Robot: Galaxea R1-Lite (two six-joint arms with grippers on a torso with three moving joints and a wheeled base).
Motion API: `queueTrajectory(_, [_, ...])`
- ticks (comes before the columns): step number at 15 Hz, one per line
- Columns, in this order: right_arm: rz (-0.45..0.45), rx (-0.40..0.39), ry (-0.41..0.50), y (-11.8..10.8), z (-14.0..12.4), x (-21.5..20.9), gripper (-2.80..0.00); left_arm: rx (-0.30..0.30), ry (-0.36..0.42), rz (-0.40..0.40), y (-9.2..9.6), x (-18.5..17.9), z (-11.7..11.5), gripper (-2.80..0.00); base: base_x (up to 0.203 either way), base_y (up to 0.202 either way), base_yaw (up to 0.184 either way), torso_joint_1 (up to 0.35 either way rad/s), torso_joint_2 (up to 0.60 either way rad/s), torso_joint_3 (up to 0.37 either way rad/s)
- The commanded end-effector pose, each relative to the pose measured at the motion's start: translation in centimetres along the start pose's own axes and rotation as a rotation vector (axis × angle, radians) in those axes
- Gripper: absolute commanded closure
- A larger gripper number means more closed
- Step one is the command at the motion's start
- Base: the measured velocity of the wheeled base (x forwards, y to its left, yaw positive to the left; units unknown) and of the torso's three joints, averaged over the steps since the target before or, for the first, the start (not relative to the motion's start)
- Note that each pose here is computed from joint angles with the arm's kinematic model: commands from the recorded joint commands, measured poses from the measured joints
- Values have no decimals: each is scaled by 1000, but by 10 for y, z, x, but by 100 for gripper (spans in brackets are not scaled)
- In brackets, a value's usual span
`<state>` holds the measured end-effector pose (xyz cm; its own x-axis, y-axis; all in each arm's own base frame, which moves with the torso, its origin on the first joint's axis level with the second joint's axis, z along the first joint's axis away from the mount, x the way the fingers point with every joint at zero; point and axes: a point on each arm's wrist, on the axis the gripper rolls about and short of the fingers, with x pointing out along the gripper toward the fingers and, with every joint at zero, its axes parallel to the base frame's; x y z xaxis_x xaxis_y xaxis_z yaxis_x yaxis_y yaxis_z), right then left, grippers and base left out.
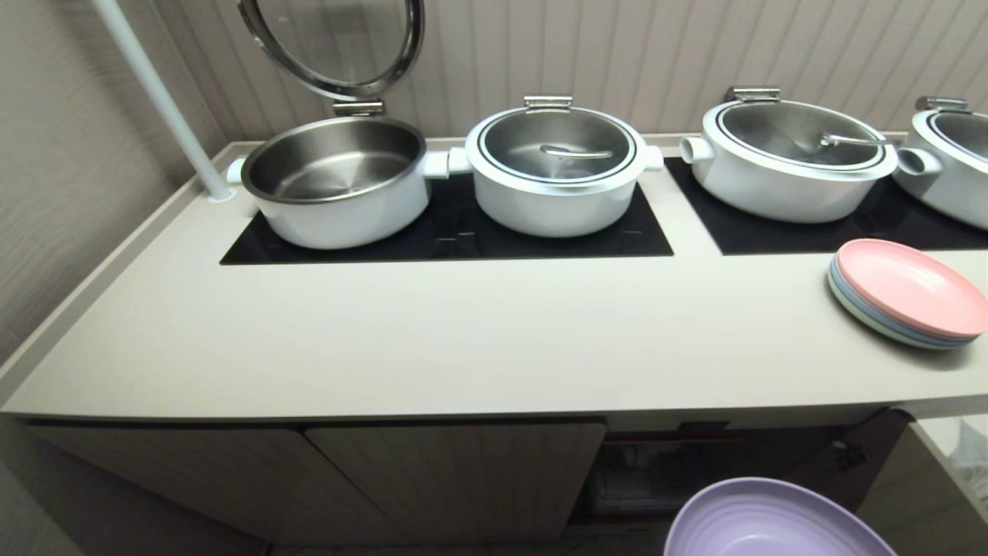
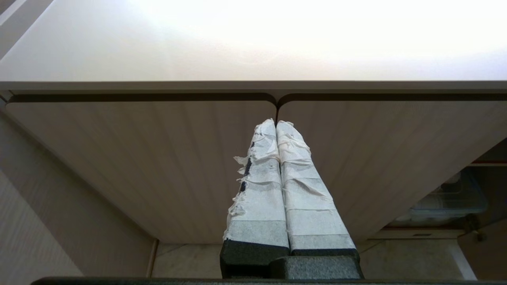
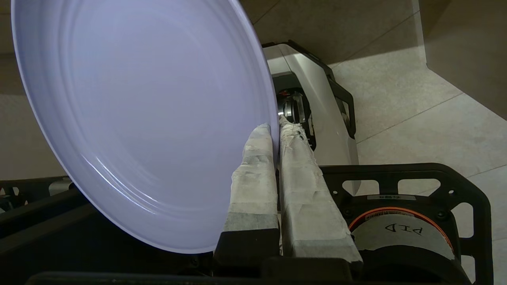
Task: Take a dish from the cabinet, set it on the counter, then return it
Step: Put it back into the cabinet
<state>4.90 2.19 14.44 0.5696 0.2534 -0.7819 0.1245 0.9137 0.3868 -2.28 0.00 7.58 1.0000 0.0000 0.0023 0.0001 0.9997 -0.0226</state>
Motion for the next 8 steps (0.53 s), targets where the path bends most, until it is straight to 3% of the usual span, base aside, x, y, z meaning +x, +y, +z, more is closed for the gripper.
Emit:
queueTrajectory(1, [-2,3,4,0,0,0,0,0,-1,0,0,0,0,0,0,0,0,0,0,0])
queueTrajectory(6, [-1,3,3,0,0,0,0,0,-1,0,0,0,0,0,0,0,0,0,0,0])
queueTrajectory(8, [-2,3,4,0,0,0,0,0,-1,0,0,0,0,0,0,0,0,-97,208,109])
